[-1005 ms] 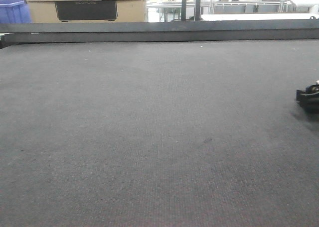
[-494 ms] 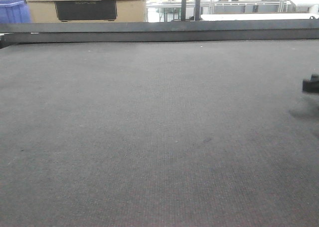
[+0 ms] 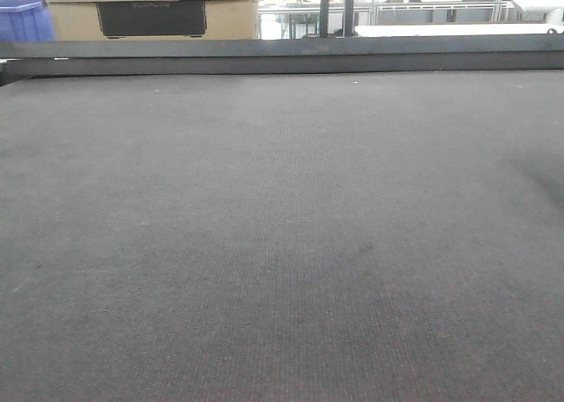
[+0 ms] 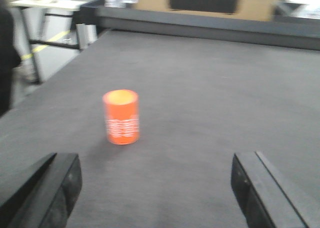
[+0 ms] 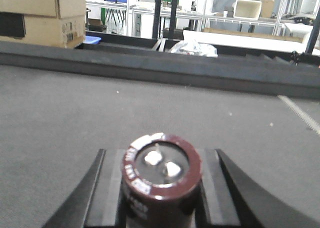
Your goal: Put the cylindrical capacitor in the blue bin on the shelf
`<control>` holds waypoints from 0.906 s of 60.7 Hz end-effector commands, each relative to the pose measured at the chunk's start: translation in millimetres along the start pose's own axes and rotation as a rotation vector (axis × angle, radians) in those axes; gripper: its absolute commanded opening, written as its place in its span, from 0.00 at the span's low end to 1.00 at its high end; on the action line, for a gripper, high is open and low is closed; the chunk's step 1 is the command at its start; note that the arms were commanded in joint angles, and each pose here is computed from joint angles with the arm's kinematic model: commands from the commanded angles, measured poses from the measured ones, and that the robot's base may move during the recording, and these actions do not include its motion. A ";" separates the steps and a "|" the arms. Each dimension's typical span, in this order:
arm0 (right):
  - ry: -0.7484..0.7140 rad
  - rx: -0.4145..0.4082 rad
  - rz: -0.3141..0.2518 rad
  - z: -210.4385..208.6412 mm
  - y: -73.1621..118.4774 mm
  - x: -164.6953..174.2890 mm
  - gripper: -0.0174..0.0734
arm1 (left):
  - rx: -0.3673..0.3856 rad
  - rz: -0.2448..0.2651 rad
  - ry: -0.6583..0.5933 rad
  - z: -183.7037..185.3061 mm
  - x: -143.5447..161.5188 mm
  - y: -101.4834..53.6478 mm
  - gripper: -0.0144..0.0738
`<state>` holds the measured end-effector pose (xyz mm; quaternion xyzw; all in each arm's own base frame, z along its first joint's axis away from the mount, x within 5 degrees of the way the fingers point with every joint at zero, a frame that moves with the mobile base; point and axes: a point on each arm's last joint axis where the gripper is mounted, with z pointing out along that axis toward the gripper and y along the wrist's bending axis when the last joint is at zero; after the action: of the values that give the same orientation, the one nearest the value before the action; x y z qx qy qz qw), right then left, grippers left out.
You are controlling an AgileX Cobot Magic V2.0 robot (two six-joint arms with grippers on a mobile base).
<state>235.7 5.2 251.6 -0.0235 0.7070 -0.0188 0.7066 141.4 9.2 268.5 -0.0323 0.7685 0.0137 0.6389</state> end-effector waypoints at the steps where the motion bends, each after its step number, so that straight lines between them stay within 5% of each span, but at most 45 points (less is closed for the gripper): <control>1: -0.023 -0.004 -0.004 -12.1 -0.9 -14.3 0.02 | -0.008 -0.007 -0.046 16.5 0.4 2.0 0.75; 11: -0.058 -0.003 -0.002 -26.7 -2.0 -29.7 0.02 | -0.001 -0.027 -0.099 59.1 11.3 2.6 0.85; 28: -0.055 -0.005 -0.001 -37.5 -2.5 -37.2 0.02 | -0.002 -0.034 -0.012 138.0 36.9 4.4 0.85; 39: -0.052 -0.005 -0.001 -37.4 -2.5 -36.9 0.02 | -0.081 -0.116 0.021 180.0 46.6 12.4 0.85; 55: -0.050 -0.006 -0.001 -37.4 -2.5 -36.7 0.02 | -0.086 -0.117 0.048 224.5 59.0 14.5 0.85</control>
<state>199.6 4.9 285.1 -0.0256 0.6995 -0.0151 0.7140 338.6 32.0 170.0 -0.0976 0.7881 0.0055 0.6077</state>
